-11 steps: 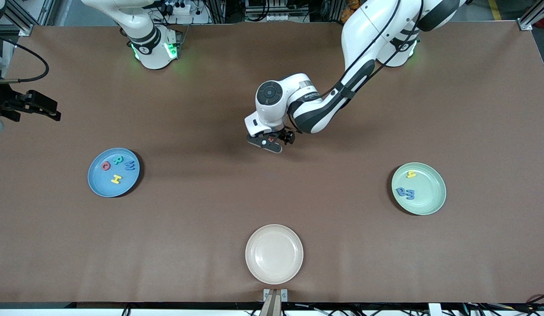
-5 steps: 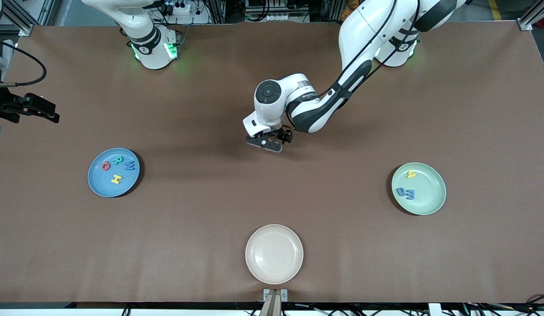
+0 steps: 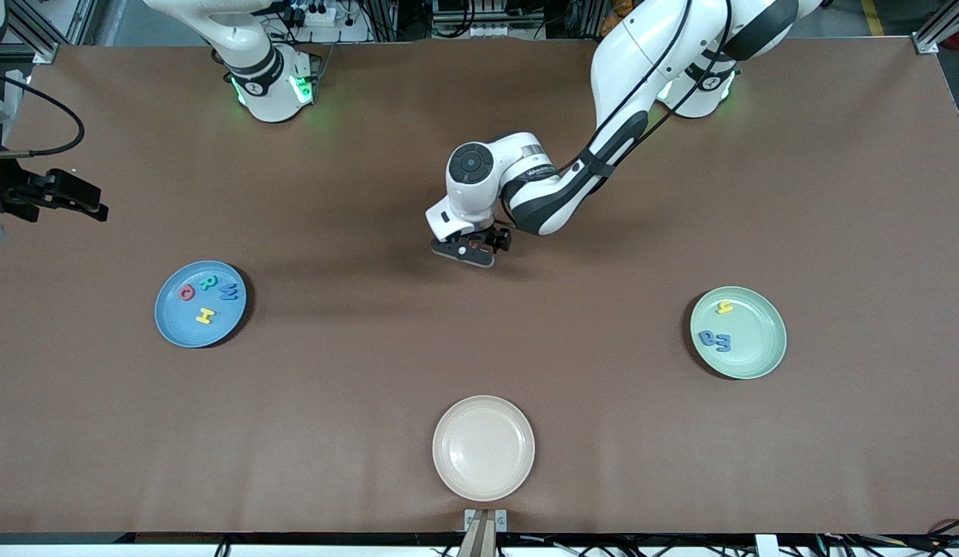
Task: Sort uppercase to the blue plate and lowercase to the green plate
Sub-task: 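Close the left gripper on the pink foam M, then lift the M with the left gripper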
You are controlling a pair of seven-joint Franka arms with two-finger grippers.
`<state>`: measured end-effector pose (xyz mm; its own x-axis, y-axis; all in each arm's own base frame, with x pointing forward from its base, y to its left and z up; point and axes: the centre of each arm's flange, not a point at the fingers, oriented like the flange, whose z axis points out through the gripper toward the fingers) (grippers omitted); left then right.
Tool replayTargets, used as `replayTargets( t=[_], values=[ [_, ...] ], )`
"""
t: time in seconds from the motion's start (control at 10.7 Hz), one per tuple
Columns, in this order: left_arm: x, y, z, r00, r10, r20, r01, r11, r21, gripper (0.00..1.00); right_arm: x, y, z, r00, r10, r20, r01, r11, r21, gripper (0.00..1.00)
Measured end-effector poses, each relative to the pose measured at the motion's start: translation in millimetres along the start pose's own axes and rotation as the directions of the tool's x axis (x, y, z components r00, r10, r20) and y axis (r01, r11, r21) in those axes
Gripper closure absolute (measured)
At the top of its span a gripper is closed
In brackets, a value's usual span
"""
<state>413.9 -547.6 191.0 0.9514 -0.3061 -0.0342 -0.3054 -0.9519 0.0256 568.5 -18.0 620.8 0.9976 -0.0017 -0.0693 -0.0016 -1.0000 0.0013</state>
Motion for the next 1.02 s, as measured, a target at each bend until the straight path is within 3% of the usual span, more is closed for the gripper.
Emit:
replayTargets(
  t=[0.37,1.02],
  values=[
    [1,-1,16,1.0,-0.027,-0.006,0.027,1.0,-0.004,0.07,0,4,-1,1.0,0.006,-0.001,-0.006,1.0,-0.02,0.0],
    [4,-8,20,0.998,-0.069,-0.007,0.069,0.998,0.005,0.23,-7,15,3,1.0,0.024,0.016,-0.023,1.0,-0.018,0.0]
  ],
)
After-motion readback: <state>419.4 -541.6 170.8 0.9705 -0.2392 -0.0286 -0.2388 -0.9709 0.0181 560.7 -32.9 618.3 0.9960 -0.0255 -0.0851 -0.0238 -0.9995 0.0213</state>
